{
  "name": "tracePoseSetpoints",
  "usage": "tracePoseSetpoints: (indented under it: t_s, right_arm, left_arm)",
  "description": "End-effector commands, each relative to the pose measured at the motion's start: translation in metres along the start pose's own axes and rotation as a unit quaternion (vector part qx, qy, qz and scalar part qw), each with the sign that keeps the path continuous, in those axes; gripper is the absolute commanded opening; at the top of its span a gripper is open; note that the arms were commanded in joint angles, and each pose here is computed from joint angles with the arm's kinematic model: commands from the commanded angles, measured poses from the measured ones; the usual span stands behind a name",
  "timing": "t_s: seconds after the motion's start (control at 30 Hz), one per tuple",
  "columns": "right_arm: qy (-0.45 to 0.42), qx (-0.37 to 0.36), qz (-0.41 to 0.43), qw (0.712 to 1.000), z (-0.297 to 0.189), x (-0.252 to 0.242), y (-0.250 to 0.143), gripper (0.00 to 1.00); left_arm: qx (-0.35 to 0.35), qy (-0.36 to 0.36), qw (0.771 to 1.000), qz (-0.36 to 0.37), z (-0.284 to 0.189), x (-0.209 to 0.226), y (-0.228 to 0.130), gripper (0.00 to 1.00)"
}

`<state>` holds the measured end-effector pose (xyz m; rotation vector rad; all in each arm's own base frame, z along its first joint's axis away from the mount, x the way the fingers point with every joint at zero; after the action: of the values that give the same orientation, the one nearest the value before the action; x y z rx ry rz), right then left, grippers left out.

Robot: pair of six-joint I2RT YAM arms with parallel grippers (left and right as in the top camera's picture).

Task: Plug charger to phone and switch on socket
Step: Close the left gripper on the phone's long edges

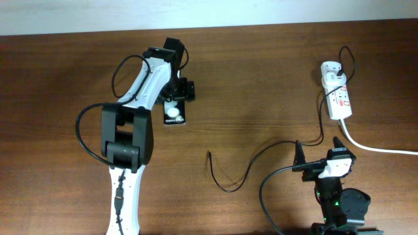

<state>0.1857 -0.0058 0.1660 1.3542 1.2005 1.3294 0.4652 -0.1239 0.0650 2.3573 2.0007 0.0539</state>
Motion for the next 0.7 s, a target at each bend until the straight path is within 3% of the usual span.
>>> tracePoseSetpoints:
  t_s: [0.0,0.67]
  right_arm:
    - [0.012,0.003,0.000,1.000,0.0000,0.0029,-0.0024,0.99]
    - [0.012,0.003,0.000,1.000,0.0000,0.0029,-0.0024,0.99]
  left_arm:
    - [-0.001,0.002,1.000,0.004,0.0010,0.0039,0.0021,0.99]
    - [0.003,0.002,1.000,0.005,0.0015,0.0030,0.0005,0.99]
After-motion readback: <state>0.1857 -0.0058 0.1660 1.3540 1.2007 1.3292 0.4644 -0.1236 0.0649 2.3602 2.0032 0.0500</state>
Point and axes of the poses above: each gripper's point midway between its finger pads, its own z axis out along the fingers, its own x axis along the line the jaws close on, y = z × x, the point moved 6 cm from there along -z, back along the fingers, and after that the axes turned 12 degrees about z, right-handed, at the moved point
